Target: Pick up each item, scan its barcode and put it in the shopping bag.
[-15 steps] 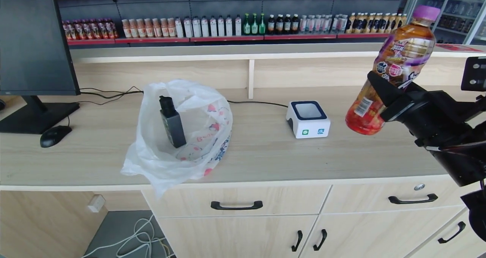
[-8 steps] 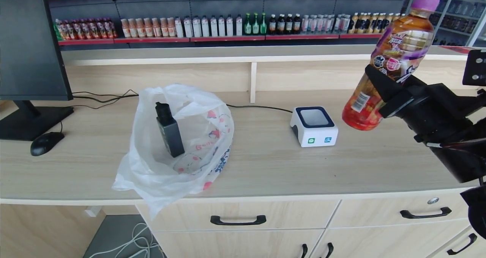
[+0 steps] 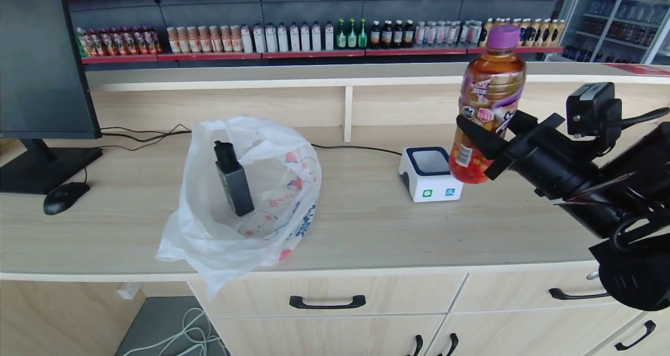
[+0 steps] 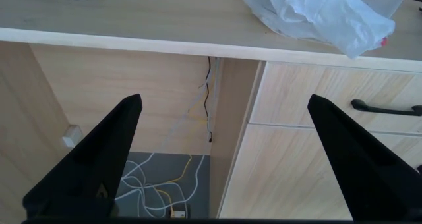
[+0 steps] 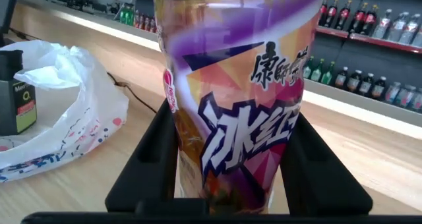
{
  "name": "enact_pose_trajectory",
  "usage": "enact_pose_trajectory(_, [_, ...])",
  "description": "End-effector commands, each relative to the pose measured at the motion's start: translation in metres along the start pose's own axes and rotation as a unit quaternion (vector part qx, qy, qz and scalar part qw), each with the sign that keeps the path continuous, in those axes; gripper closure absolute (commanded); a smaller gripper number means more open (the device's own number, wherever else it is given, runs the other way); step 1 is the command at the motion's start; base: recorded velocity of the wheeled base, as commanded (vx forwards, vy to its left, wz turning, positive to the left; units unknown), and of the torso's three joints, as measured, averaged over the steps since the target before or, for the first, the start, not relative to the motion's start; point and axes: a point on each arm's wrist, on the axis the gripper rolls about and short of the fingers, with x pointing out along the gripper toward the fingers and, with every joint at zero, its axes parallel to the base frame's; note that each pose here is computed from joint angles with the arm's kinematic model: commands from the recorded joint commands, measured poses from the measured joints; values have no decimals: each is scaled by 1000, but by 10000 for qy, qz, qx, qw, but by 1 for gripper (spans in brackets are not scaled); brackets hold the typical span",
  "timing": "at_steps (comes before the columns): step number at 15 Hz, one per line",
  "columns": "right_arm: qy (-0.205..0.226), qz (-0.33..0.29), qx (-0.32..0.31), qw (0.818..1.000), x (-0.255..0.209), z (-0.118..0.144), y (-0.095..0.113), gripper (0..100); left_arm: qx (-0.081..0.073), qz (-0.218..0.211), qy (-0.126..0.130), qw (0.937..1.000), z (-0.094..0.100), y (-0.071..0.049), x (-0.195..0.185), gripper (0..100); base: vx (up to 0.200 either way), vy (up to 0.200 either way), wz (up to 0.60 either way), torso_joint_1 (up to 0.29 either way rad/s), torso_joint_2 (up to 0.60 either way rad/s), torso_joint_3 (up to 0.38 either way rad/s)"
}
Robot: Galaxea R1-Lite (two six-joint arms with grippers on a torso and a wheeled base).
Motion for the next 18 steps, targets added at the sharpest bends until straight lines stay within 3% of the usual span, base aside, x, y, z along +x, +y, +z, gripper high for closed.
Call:
enact_pose_trajectory(1, [13,265,-96,9996,15,-20,-1,100,-2,2,4,10000,0,0,0,0,0,0,0,0,0,0])
enact_pose_trajectory(5, [-458,580,-702,9948,44,-27,-15,100,-9,2,4,10000,0,0,0,0,0,0,0,0,0,0])
enact_pose_trajectory(12, [-548,656,-1515,9848,52,-40,-25,100,-9,2,4,10000,0,0,0,0,0,0,0,0,0,0])
enact_pose_trajectory(14, [-565,621,-2079,9745,51,-41,-24,100,-9,1,-3,10000,0,0,0,0,0,0,0,0,0,0])
enact_pose_trajectory(18, [-700,967,-2439,9624,55,-51,-23,100,6,2,4,10000,0,0,0,0,0,0,0,0,0,0])
